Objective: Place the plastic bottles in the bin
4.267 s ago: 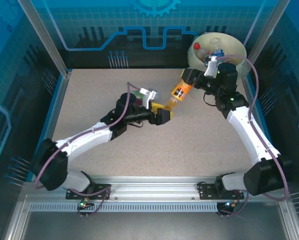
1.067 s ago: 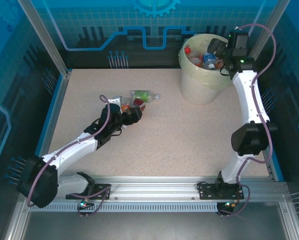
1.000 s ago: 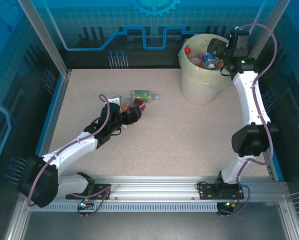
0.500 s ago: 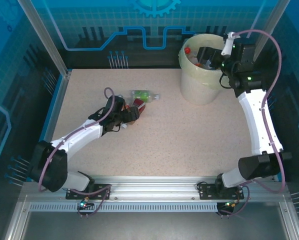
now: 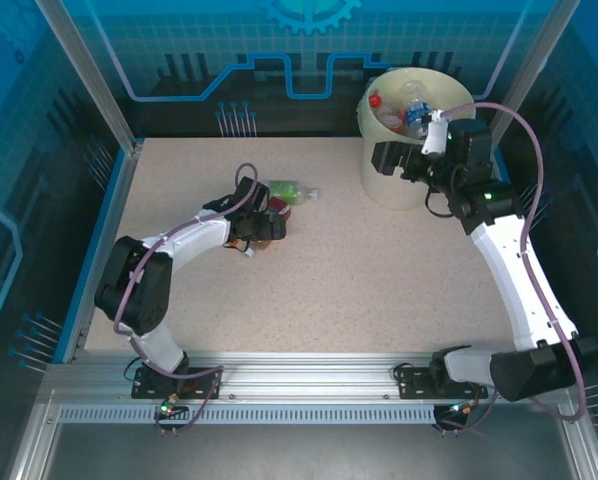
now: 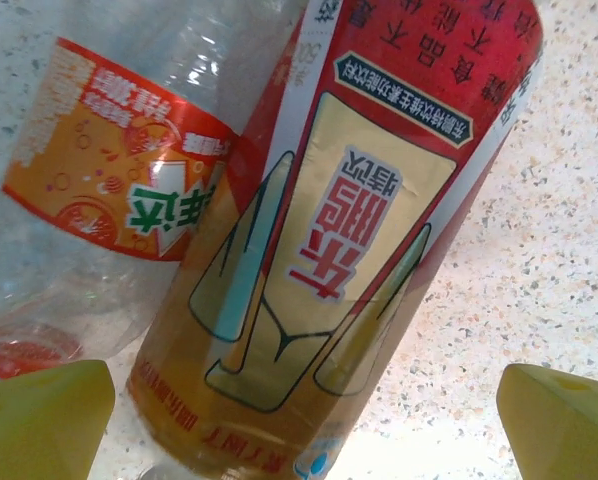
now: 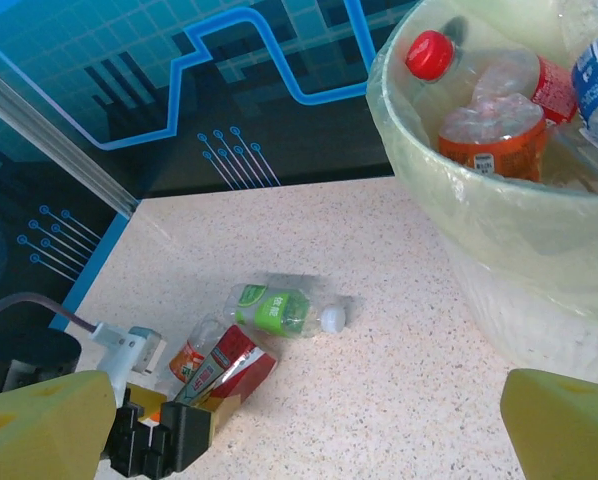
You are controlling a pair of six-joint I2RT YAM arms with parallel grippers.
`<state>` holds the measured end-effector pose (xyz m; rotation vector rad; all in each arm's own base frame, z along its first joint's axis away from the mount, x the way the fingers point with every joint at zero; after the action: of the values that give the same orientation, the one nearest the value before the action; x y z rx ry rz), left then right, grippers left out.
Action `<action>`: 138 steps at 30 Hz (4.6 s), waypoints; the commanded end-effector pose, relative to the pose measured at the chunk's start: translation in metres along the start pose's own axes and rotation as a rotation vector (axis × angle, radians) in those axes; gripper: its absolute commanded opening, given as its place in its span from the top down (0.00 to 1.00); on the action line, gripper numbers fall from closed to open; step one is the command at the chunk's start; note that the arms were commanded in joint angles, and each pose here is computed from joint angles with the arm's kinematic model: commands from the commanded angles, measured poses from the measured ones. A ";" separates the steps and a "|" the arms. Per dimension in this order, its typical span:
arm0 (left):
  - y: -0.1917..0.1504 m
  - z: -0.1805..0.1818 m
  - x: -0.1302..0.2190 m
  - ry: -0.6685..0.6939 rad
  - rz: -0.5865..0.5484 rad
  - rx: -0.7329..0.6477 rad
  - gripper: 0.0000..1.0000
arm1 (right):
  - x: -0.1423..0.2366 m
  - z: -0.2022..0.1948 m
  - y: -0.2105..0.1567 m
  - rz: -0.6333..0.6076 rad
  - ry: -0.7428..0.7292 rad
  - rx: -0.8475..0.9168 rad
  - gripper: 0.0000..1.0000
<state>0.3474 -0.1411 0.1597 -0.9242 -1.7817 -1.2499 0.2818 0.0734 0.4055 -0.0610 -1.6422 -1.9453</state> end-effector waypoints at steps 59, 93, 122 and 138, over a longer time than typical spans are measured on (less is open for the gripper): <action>-0.032 -0.080 0.133 -0.831 -0.339 -0.288 0.55 | -0.025 0.063 -0.019 0.088 0.468 0.075 0.00; -0.007 -0.098 0.143 -1.652 -0.079 -0.184 0.54 | -0.079 0.104 -0.001 0.043 0.818 0.084 0.00; -0.019 -0.026 0.166 -0.764 -0.516 -0.032 0.01 | -0.048 0.005 0.085 -0.144 0.067 0.096 0.46; -0.028 0.041 0.137 -0.155 -0.566 0.276 0.01 | -0.083 -0.064 0.157 -0.259 -0.440 0.183 0.45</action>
<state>0.2570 -0.1057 0.2721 -0.5312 -2.4817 -1.2659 0.4302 0.0508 0.5025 -0.0611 -2.0999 -2.0867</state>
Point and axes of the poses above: each hand's point on the last joint's axis, 136 mm out from that joint toward the fingers, its own x axis back along the fingers, its own z axis along the line the jaws close on, y = z × x, the point moved 10 cm from there along x, back along the fingers, and after that the axes turned 11 degrees about x, right-handed, at the moved point
